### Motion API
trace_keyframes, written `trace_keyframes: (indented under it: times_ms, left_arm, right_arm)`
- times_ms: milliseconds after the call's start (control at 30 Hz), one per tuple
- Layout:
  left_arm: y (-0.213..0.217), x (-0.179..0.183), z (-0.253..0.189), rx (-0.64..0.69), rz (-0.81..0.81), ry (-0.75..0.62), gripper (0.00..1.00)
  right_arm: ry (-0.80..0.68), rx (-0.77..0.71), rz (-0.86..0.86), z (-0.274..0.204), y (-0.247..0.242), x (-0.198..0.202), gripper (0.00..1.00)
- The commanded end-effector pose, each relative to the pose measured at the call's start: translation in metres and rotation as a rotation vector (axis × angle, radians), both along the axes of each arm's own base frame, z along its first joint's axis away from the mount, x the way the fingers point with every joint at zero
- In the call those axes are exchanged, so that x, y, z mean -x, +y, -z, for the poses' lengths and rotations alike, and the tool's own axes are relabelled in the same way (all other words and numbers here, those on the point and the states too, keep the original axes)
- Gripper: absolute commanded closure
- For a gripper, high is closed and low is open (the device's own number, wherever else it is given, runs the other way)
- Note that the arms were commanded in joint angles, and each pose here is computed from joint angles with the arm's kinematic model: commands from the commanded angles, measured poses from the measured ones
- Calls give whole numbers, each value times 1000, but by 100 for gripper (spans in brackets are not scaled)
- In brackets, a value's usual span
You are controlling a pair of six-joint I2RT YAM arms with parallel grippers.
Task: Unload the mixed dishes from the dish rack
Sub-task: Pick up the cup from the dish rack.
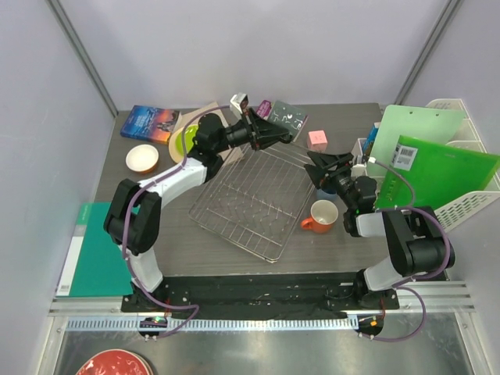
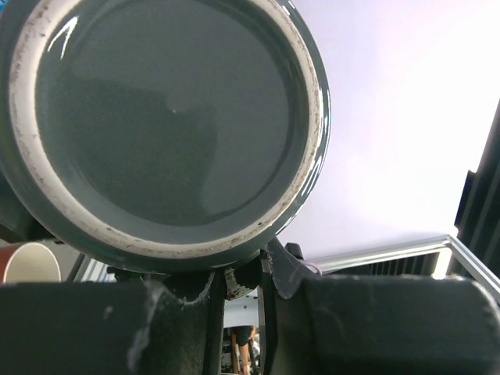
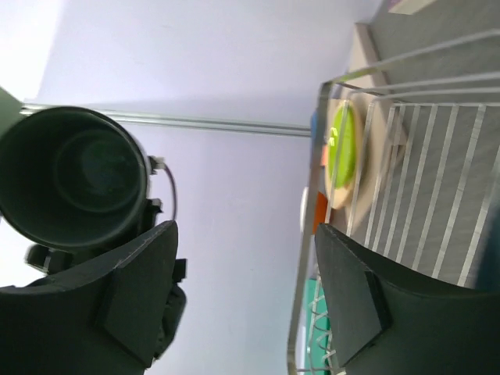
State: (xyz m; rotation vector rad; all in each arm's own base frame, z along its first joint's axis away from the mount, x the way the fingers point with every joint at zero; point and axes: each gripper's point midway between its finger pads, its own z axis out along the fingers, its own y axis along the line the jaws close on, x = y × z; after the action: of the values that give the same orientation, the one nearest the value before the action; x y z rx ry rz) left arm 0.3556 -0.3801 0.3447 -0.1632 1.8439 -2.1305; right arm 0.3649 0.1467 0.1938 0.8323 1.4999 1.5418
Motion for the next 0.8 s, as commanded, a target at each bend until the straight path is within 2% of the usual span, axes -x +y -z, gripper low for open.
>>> trace_keyframes:
  times_ms: [0, 200, 433, 767]
  left_arm:
    - [19, 39, -72, 142, 21, -233, 100]
    - [20, 45, -66, 141, 28, -230, 99]
    - [23, 50, -67, 147, 34, -236, 100]
    - [13, 65, -67, 164, 67, -236, 99]
  right_arm:
    - [-489, -107, -48, -124, 0, 25, 23]
    - [-564, -110, -63, -150, 3, 22, 21]
    - [-564, -93, -102, -152, 10, 19, 20]
    - [-564, 65, -184, -153, 53, 25, 20]
